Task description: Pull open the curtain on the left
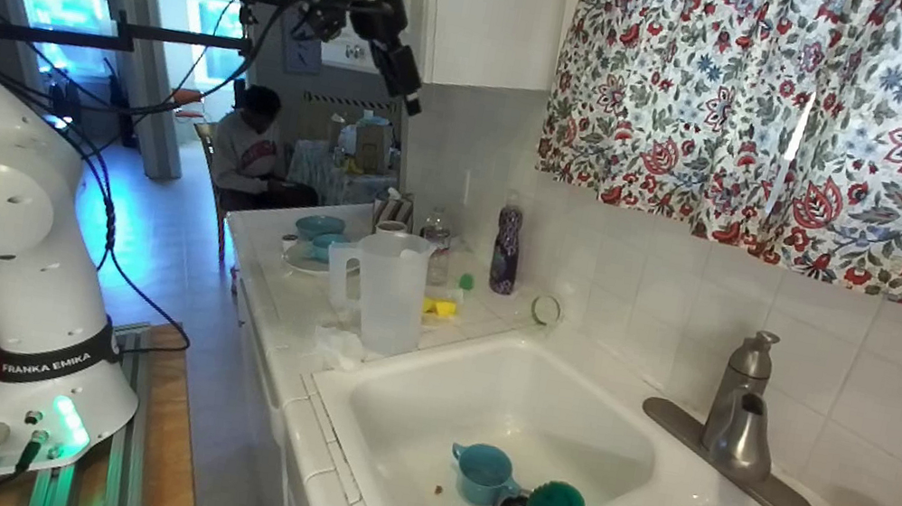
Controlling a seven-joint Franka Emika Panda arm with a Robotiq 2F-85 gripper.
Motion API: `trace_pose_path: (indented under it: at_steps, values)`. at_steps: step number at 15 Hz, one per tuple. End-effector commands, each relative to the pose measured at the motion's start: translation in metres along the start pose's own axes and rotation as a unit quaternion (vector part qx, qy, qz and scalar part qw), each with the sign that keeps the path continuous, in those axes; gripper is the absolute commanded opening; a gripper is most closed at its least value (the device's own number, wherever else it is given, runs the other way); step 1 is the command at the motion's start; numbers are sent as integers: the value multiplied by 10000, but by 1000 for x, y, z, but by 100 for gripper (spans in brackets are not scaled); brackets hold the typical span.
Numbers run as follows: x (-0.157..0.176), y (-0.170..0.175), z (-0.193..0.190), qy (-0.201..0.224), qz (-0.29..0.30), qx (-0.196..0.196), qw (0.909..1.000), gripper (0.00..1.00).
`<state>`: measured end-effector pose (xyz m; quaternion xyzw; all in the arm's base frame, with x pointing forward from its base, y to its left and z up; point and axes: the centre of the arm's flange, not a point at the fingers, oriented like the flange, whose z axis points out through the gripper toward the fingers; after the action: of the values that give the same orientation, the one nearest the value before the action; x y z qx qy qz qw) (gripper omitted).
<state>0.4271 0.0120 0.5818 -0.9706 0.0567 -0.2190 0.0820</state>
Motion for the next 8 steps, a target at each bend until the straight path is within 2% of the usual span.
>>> trace_pose_path:
  at_steps: [1, 3, 8]
  values:
    - [83, 13, 3, 923, -157, -200, 9954, 100]
    - [118, 25, 0, 1330, -402, -436, 9893, 100]
    - [185, 74, -14, 1708, -454, -965, 9795, 100]
